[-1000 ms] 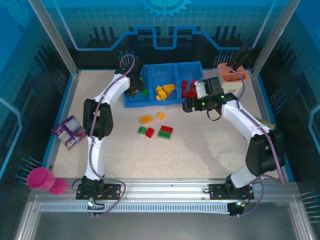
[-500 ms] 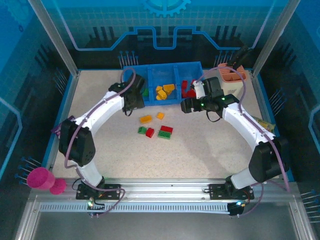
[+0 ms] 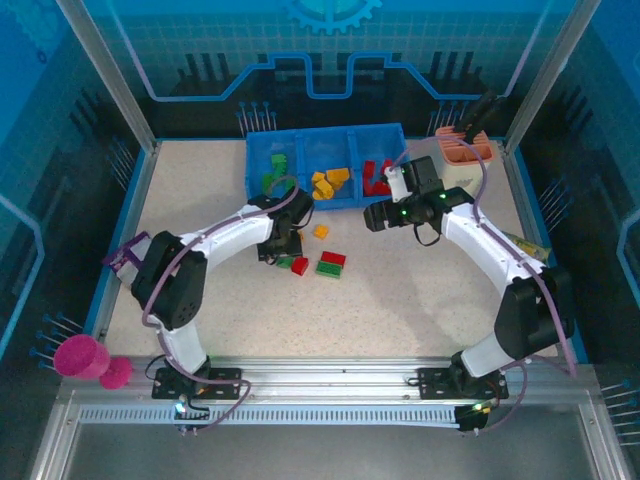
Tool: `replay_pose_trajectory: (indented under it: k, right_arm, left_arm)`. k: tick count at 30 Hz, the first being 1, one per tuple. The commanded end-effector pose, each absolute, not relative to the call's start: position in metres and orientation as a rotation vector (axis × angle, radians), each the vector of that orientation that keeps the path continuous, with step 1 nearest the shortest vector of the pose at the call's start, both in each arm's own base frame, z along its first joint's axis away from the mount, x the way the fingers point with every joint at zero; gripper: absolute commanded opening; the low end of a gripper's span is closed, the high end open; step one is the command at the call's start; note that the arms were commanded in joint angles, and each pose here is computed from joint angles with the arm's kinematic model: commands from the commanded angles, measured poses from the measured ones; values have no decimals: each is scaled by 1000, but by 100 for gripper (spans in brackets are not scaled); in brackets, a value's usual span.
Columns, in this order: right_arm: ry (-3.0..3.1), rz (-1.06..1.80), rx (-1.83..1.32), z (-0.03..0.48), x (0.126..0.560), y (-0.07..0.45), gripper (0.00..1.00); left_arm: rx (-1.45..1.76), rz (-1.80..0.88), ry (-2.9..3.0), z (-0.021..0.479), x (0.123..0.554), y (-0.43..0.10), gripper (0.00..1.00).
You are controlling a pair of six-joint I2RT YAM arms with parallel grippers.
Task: Sort the legos into containers by color
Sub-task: Pick up the lego from the center of the table.
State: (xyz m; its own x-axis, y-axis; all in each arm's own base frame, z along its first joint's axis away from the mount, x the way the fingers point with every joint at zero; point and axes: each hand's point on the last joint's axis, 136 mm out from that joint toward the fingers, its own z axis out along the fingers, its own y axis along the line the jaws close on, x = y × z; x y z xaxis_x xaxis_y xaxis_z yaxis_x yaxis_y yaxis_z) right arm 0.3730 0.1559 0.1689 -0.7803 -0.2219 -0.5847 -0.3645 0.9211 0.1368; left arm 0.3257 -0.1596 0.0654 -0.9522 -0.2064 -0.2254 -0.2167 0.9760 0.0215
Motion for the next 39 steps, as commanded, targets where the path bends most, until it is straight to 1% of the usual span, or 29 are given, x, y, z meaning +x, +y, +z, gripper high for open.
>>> replay_pose_trajectory:
  k: [1,12,19,33,39]
  right_arm:
    - [2501,299,-447,170,374,157,91]
    - [2544,247,-499,155,374,154,92]
    - [2560,244,-506,148,375,154,92]
    - [2575,241,-515,144,380,158,92]
    - [2587,232,-518,141,384,159,92]
  left_arm:
    - [-313,51,2943,53,324,-167,60]
    - [-313,104,3005,23,320,-166,59]
    - [-376,55,3061,2,312,-161,59]
    - [-500,-119,3084,-16,313,-155,57]
    - [-505,-90,3086,-16,312,-146,56]
